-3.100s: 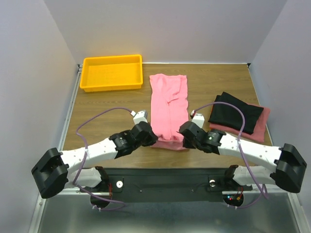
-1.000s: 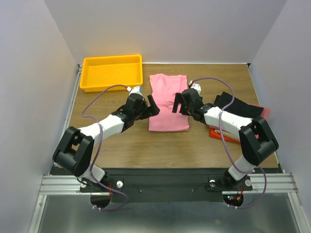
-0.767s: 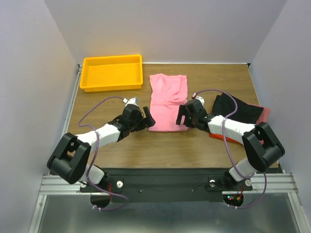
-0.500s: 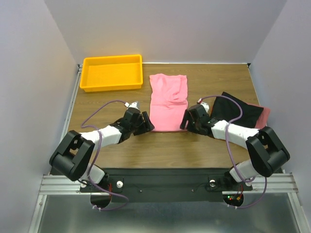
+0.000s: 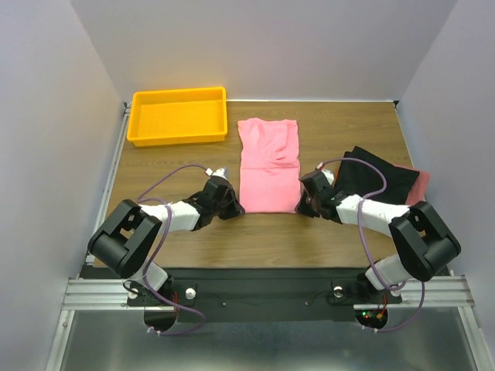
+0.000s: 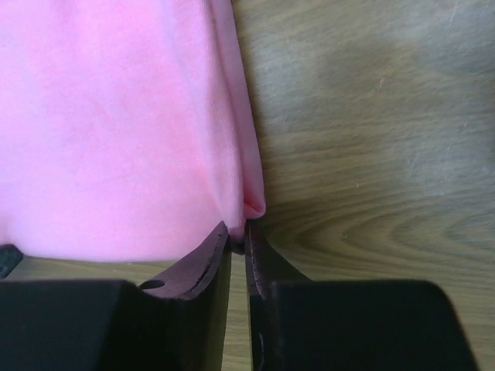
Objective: Fold and stack the t-shirts
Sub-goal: Fold the tshirt
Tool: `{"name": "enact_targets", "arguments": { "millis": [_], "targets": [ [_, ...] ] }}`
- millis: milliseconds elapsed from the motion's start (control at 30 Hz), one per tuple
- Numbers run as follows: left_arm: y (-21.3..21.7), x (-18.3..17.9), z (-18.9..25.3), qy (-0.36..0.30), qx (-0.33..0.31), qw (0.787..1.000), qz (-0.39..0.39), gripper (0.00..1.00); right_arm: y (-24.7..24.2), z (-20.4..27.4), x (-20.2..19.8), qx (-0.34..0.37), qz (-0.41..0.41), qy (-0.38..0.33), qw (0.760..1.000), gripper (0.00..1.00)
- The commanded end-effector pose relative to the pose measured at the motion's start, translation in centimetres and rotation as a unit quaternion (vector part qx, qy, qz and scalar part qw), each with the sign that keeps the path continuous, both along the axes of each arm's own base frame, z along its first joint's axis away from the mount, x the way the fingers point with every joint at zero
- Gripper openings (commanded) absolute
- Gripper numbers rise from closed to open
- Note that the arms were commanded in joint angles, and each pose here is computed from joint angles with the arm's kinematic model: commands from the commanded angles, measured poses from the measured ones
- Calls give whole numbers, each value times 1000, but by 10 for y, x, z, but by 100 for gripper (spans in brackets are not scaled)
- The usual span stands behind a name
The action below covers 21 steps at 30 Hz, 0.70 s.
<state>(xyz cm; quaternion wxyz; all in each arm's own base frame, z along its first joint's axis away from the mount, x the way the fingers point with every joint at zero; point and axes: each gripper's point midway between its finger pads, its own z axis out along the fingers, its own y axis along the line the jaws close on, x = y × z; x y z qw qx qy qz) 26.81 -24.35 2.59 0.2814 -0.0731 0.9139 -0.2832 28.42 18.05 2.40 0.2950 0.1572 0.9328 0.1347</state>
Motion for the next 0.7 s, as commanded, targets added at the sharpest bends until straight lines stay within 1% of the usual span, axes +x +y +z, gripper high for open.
{"name": "enact_targets", "arguments": {
  "millis": [0, 67, 100, 133, 200, 233, 267, 300, 333, 367, 433, 467, 500, 533, 600, 667],
  "targets": [
    [-5, -2, -4, -10, -6, 1000, -10, 0, -2, -3, -12, 9, 5, 8, 1000, 15],
    [-6, -7, -5, -8, -6, 1000, -13, 0, -2, 3, -14, 13, 16, 1, 1000, 11],
    [-9, -11, -3, -12, -7, 1000, -17, 0, 1, 2, -21, 22, 29, 8, 999, 8],
    [-7, -19, -8, -4, -6, 1000, -17, 0, 3, 10, -23, 32, 41, -2, 999, 6],
    [-10, -34, -4, -8, -11, 1000, -25, 0, 3, 7, -38, 45, 57, 10, 997, 4],
    [-9, -41, -5, -3, -13, 1000, -24, 0, 4, 7, -45, 52, 64, 13, 997, 4],
    [-5, -56, -12, 8, -11, 999, -29, 0, 1, 4, -55, 54, 60, 31, 996, 4],
    [-6, -65, -12, 16, -20, 999, -25, 0, 0, 9, -62, 60, 61, 31, 996, 4],
    [-14, -78, -2, 7, -37, 999, -36, 0, 0, 3, -78, 55, 69, 45, 995, 4],
    [-13, -91, -5, 14, -40, 998, -41, 0, -3, -1, -91, 50, 63, 64, 995, 4],
    [-18, -113, 4, 23, -57, 996, -58, 0, -3, -1, -115, 46, 78, 74, 993, 4],
    [-19, -119, 7, 24, -62, 996, -61, 0, -2, -1, -122, 52, 73, 79, 993, 4],
    [-21, -122, 19, 19, -83, 995, -59, 0, 2, 4, -130, 59, 86, 74, 992, 4],
    [-20, -133, 16, 23, -79, 994, -68, 0, 1, 2, -138, 61, 83, 84, 991, 4],
    [-21, -138, 30, 9, -100, 993, -69, 0, 7, 4, -147, 72, 99, 86, 989, 3],
    [-19, -142, 33, 7, -101, 992, -73, 0, 9, 8, -145, 70, 106, 75, 989, 3]
  ]
}}
